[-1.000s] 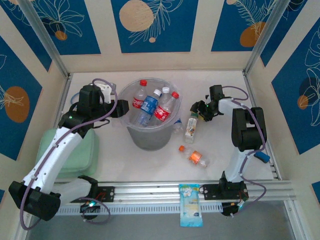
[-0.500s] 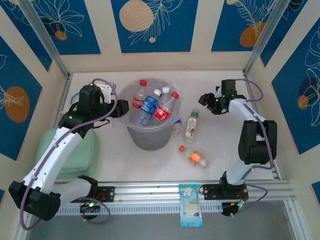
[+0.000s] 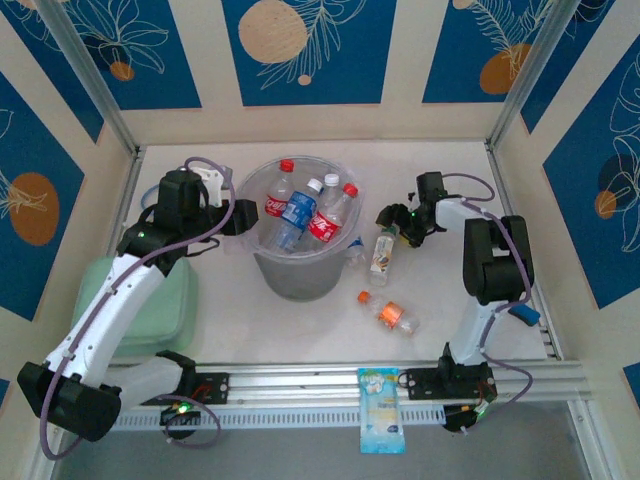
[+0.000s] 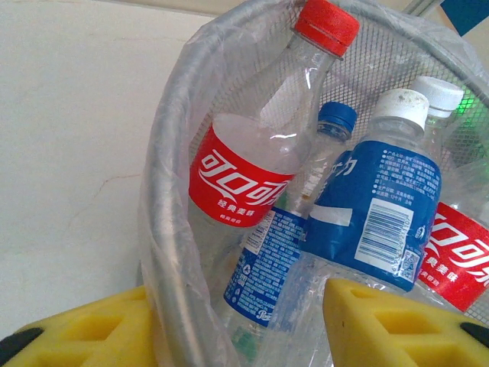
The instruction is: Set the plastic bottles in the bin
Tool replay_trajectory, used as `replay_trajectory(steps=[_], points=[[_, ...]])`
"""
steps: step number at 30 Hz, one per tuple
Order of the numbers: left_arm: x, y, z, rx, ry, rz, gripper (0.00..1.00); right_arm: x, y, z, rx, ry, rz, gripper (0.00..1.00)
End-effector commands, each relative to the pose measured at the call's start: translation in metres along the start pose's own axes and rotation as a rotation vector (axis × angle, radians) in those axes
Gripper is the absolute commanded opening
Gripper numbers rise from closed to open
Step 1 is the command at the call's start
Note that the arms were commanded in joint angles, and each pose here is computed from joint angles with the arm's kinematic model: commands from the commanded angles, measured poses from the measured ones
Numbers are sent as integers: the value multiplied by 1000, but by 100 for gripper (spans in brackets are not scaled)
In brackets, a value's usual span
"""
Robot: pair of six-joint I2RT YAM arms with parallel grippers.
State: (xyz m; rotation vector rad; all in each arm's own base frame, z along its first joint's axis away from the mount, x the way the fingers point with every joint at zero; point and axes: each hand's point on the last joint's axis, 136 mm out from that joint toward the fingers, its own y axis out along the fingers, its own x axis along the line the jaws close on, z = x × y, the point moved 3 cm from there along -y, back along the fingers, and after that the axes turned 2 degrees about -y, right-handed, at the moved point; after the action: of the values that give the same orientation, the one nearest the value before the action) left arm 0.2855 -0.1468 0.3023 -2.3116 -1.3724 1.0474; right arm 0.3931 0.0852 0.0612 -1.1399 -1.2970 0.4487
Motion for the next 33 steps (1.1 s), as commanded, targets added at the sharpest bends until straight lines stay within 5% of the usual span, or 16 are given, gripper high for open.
replay_trajectory(steps=[1,7,16,22,28,33], points=[[-6,2,-5,-11,9,34,52,9,2,-5,0,-5,-36,72],[-6,1,-6,-8,14,25,52,6,-9,-9,-32,-2,-38,48],[-8,4,-10,-9,11,38,52,7,-73,-16,-155,-48,-47,34],[-11,4,-15,-15,16,46,52,29,-166,-18,-349,-135,-129,25],[-13,5,-16,-15,17,54,52,85,-290,0,-659,-269,-451,9],[-24,-6,-27,-38,29,91,53,146,-354,34,-785,-436,-683,2]])
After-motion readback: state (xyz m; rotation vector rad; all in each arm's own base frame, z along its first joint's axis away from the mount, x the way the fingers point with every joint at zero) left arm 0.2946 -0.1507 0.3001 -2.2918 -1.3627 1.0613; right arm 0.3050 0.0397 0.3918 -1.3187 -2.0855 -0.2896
